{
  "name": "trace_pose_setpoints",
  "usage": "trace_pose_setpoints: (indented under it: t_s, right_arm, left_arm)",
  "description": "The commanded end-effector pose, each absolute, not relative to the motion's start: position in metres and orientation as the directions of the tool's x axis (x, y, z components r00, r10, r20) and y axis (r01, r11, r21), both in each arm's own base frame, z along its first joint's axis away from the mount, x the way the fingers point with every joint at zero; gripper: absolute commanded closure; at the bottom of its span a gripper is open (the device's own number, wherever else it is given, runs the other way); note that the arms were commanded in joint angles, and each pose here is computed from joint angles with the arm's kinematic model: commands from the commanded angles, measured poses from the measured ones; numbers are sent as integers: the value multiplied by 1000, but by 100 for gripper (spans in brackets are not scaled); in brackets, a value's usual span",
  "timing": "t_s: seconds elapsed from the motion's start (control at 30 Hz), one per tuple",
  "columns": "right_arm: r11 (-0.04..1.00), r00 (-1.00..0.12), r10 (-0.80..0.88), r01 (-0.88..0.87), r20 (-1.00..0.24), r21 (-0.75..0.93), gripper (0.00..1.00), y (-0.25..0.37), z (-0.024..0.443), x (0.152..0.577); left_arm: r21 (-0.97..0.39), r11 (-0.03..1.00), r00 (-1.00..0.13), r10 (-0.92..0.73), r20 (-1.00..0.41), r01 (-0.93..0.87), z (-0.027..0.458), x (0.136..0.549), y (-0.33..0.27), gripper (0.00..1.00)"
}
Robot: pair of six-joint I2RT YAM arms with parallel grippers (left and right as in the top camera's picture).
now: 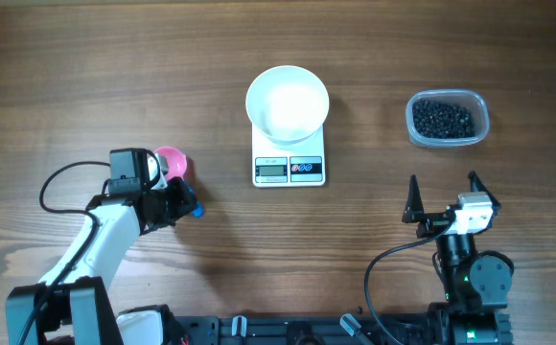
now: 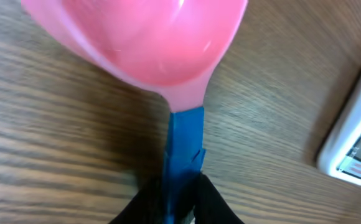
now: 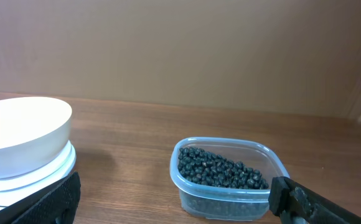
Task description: Scoop item into bowl and weigh 150g on scale
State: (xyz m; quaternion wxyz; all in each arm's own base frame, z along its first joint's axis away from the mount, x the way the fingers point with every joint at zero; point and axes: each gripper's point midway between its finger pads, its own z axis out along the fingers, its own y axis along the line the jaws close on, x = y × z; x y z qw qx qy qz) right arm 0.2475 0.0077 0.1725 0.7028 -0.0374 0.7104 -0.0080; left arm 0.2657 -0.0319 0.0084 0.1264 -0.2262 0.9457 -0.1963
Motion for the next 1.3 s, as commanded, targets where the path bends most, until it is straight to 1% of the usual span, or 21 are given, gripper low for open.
trace_pose_setpoints:
  t_s: [0.0, 0.07, 0.13, 0.17, 0.4, 0.57, 0.63, 0.73, 0.87, 0.93, 1.0, 1.17, 1.27]
  right_arm:
    - [997, -7, -52, -57, -999, -52, 0, 11, 173, 247]
    - [997, -7, -52, -57, -999, -52, 0, 11, 173, 247]
    - [997, -7, -52, -57, -999, -52, 0, 11, 173, 247]
    - [997, -7, -52, -57, -999, -52, 0, 11, 173, 247]
    - [997, -7, -52, -57, -999, -52, 0, 11, 173, 247]
    - [997, -7, -52, -57, -999, -52, 0, 11, 173, 247]
    - [997, -7, -52, -57, -999, -52, 0, 11, 173, 247]
    - [997, -7, -52, -57, -999, -52, 0, 11, 173, 247]
    - [997, -7, -52, -57, -999, -52, 0, 11, 173, 247]
    - [997, -7, -52, -57, -999, -52, 0, 11, 173, 247]
    - [997, -7, -52, -57, -999, -52, 0, 11, 173, 247]
    - [997, -7, -55, -57, -998, -54, 0, 11, 173, 247]
    - [973, 0, -227, -38, -974, -227, 0, 7, 173, 247]
  left_arm:
    - [-466, 804, -873, -472, -124, -368, 7, 262, -40, 86]
    - [-467, 804, -873, -472, -126, -368, 7, 262, -40, 89]
    - [-468, 805, -872, -472, -130, -365, 8, 263, -40, 95]
    - [-469, 805, -872, -472, -133, -364, 8, 264, -40, 96]
    - [-506, 795, -871, -466, -158, -334, 19, 269, -44, 96]
    - [-580, 765, -855, -474, -210, -281, 44, 278, -53, 96]
    - [-608, 729, -821, -531, -211, -315, 55, 284, -52, 96]
    - [-667, 639, -744, -641, -187, -383, 76, 292, -52, 96]
    - [-745, 484, -628, -770, -112, -459, 103, 301, -51, 96]
    - [-788, 402, -586, -808, -66, -467, 119, 304, -53, 96]
    - [-831, 354, -584, -810, -43, -429, 135, 308, -60, 96]
    - [-929, 271, -640, -767, -50, -253, 186, 314, -80, 96]
    - [-947, 219, -633, -774, -21, -236, 200, 315, -82, 96]
